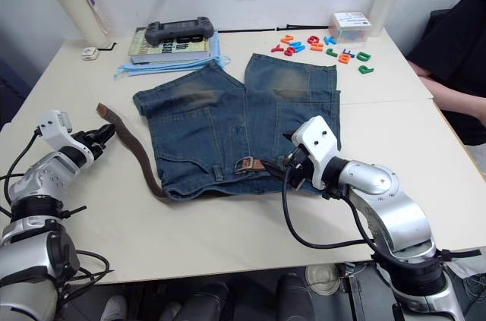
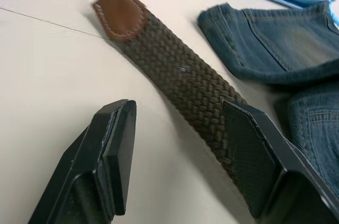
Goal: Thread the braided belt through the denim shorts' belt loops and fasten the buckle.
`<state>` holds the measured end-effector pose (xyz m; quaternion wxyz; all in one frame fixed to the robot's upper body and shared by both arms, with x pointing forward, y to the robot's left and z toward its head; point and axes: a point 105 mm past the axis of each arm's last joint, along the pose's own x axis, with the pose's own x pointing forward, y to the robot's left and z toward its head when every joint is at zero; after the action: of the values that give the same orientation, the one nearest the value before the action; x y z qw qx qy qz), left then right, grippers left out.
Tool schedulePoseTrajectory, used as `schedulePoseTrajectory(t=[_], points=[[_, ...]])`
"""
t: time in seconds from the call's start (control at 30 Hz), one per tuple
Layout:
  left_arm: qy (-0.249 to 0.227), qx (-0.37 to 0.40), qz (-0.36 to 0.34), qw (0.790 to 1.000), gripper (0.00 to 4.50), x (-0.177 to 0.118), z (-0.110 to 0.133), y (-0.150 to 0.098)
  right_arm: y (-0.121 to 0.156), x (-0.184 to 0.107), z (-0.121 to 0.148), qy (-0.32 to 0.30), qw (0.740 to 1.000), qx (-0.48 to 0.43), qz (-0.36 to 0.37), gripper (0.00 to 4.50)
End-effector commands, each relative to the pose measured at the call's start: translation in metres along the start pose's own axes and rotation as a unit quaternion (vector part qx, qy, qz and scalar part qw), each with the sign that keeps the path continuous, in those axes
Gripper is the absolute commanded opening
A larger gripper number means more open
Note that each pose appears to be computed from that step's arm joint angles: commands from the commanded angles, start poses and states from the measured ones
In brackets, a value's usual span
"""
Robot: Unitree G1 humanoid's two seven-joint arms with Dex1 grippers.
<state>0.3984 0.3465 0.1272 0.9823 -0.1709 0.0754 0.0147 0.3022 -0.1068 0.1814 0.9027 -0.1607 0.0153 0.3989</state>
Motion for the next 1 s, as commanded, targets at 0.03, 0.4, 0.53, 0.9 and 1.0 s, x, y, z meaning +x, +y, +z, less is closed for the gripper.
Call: schedulePoseTrajectory(t=[0.03, 0.4, 0.53, 0.9, 1.0], points=[[-0.004, -0.009, -0.025, 1.000, 2.87, 0.004, 0.005, -0.012, 0.009, -0.001, 0.012, -0.020, 1.000, -0.017, 0.015, 4.39], [0.012, 0.055, -0.063, 0.996, 2.87, 0.024, 0.016, -0.060, 0.021, -0.001, 0.013, -0.026, 0.999, -0.014, 0.037, 4.39], [0.024, 0.127, -0.011, 0.992, 2.87, 0.028, 0.021, -0.056, 0.021, -0.001, 0.015, -0.029, 0.999, -0.014, 0.035, 4.39], [0.149, 0.255, 0.081, 0.952, 2.87, 0.016, -0.032, -0.014, 0.021, 0.001, 0.025, -0.047, 0.998, -0.010, 0.027, 4.39], [0.162, 0.255, 0.084, 0.950, 2.87, 0.014, -0.042, -0.012, 0.022, 0.001, 0.025, -0.047, 0.999, -0.008, 0.027, 4.39]])
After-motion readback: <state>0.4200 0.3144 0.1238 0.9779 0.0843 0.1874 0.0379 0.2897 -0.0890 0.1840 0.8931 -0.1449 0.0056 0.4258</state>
